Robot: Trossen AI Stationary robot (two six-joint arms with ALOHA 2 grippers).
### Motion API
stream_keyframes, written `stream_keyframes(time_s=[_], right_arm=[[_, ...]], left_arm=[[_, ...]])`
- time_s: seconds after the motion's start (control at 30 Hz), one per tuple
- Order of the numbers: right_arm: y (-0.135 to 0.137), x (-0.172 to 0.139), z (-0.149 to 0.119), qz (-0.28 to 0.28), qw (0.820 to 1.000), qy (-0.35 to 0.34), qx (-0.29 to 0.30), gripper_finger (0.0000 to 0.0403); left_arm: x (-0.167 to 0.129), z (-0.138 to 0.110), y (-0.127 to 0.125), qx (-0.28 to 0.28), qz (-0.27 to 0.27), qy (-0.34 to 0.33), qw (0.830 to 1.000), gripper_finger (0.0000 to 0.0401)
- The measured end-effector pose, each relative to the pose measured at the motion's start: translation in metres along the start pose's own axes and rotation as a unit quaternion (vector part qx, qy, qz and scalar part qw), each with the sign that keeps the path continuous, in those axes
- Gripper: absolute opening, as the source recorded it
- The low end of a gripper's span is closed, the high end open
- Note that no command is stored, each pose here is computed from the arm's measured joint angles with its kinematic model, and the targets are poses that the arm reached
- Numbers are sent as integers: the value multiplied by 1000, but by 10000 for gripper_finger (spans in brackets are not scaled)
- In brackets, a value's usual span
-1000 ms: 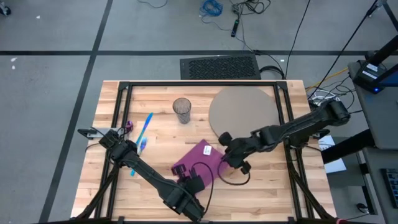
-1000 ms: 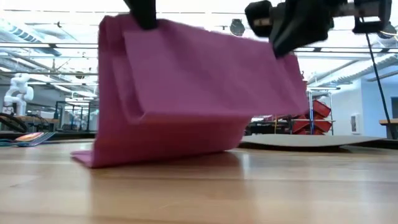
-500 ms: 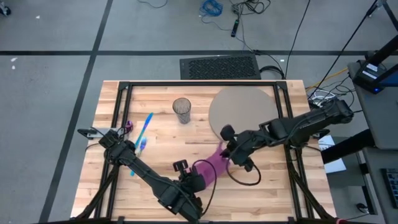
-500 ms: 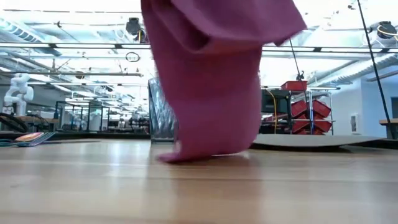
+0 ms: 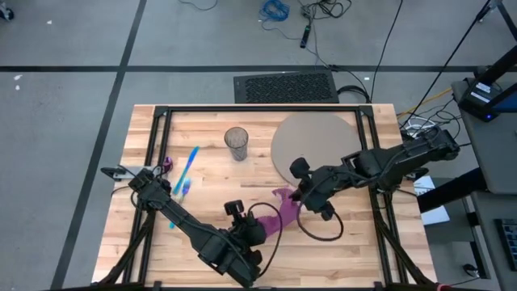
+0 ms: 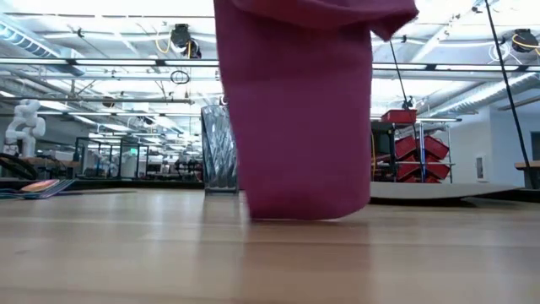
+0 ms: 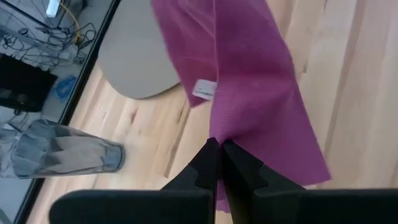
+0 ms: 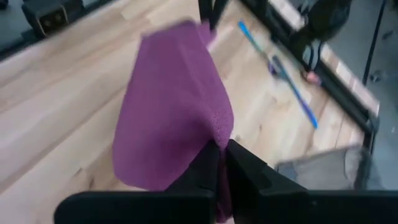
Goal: Set table place
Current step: Fold the pink table napkin
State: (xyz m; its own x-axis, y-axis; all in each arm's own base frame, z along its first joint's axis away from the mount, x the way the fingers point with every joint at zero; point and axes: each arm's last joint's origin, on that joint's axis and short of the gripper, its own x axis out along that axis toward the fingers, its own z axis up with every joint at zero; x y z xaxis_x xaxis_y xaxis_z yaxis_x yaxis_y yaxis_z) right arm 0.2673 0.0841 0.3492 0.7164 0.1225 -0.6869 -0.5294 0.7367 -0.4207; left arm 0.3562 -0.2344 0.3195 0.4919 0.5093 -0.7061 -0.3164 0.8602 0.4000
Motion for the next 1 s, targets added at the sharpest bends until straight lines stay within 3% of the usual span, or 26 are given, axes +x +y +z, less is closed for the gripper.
stream_keyframes(time_s=[0.43,0.77,1.0], right_arm=[[-16,1,-18,-19,998,55,32,0],[-37,0,-41,-31,989,107,98,0],[-42,-2,-44,-14,989,84,119,0]], left_arm=[[21,11,14,21,6,29,999,0],[23,15,22,8,1,37,999,0],[41,-1,31,8,24,81,996,0]])
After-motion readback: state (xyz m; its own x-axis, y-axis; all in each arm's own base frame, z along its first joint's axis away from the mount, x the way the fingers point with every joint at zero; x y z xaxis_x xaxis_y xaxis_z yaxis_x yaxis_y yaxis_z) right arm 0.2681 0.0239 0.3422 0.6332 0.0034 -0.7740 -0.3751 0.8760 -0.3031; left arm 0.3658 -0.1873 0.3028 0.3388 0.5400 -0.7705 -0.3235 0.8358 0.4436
